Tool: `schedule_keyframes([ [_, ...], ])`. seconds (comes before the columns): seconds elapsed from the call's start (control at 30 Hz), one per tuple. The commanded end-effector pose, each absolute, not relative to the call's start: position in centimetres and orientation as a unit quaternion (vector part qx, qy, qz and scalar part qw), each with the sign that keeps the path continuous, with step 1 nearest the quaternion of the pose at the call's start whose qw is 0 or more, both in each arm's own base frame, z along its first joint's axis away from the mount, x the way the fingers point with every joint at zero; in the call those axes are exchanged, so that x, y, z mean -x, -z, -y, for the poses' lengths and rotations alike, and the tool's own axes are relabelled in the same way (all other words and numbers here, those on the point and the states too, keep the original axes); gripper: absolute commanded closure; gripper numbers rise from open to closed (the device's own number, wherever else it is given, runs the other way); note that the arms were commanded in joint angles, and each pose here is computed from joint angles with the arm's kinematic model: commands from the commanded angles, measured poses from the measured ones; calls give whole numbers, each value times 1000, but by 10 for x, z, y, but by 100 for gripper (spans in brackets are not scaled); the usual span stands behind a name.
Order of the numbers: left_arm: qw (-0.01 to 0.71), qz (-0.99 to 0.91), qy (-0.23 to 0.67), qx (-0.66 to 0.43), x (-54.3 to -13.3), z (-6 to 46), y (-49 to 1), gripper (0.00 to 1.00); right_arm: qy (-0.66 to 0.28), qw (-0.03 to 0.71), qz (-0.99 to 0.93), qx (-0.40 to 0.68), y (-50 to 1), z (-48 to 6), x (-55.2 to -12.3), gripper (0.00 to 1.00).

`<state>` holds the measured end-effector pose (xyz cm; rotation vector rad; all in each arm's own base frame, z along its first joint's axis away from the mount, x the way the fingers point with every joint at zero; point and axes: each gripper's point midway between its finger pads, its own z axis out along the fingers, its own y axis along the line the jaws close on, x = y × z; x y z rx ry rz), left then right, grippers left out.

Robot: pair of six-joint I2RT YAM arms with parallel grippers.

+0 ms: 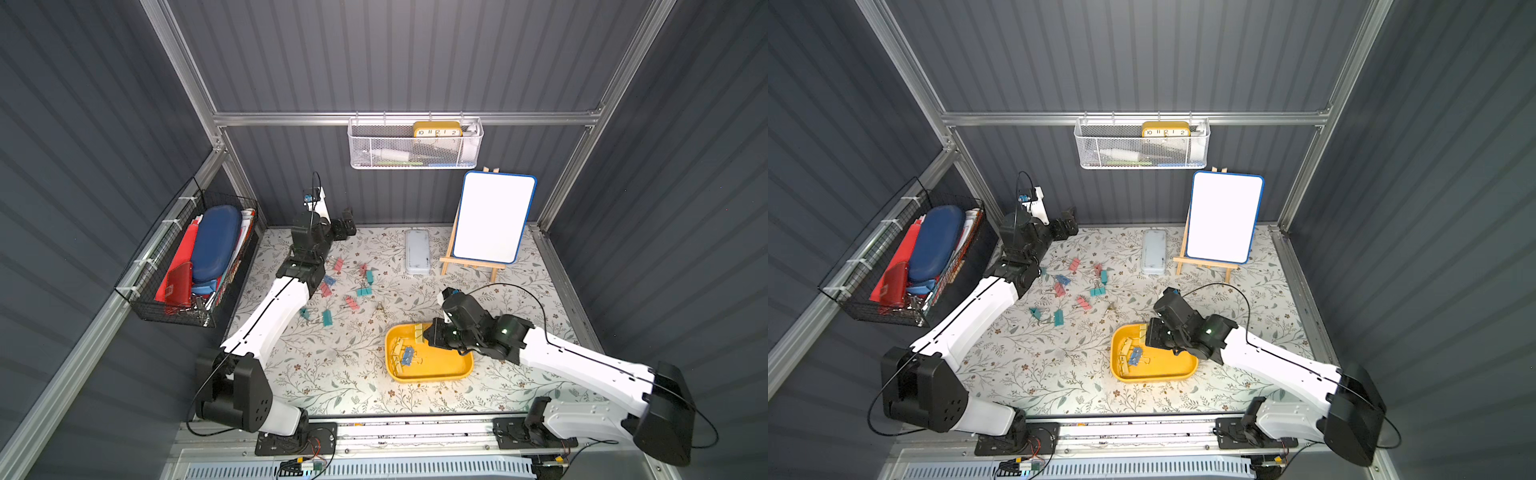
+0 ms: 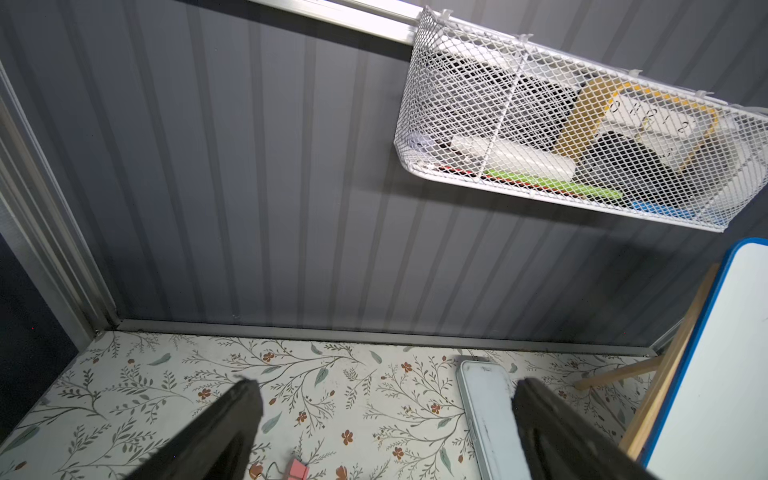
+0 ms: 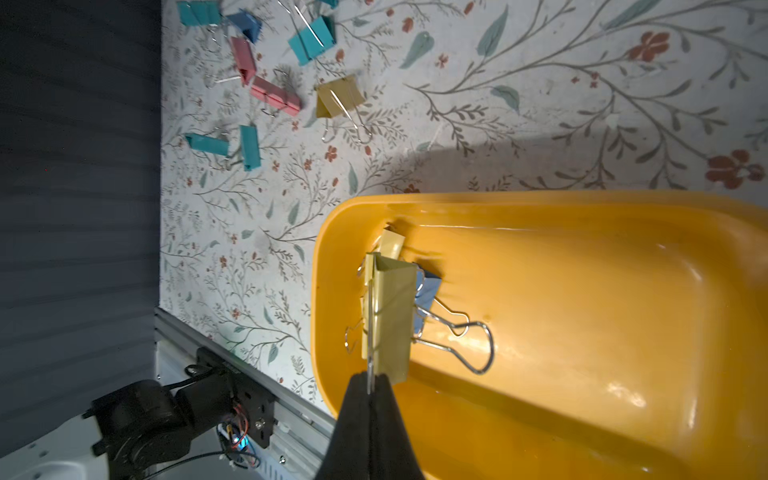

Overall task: Put the binder clips in the storage box
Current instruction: Place the binder clip in the storage box, then pick up the binder clip at the center of the board.

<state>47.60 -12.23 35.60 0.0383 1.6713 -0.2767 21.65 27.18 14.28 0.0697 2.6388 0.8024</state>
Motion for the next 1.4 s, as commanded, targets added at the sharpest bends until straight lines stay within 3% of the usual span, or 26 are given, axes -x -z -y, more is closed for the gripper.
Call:
schedule_keyframes([
  [0.0, 672, -732, 110, -16, -473, 117, -361, 1, -269, 182, -946, -16, -121, -280, -222, 100],
  [0.37, 660, -745, 97, -19, -483, 118, -345, 1, -256, 154, -954, -33, -72, -293, -230, 99],
  [0.47, 650, -754, 98, -26, -488, 121, -335, 3, -255, 162, -953, -37, -79, -286, -227, 80],
  [0.57, 632, -767, 104, -33, -495, 128, -318, 12, -247, 197, -948, -37, -101, -271, -229, 63],
  [0.87, 517, -847, 100, -77, -533, 167, -218, 35, -269, 361, -891, -50, -188, -207, -257, 30],
  [1.03, 427, -890, 124, -100, -553, 190, -152, 34, -307, 375, -872, -69, -204, -196, -257, 27],
  [1.23, 382, -909, 126, -111, -564, 198, -110, 31, -304, 342, -886, -75, -186, -188, -241, 26],
  [1.37, 349, -921, 122, -120, -563, 199, -78, 41, -319, 342, -879, -90, -179, -185, -234, 27],
])
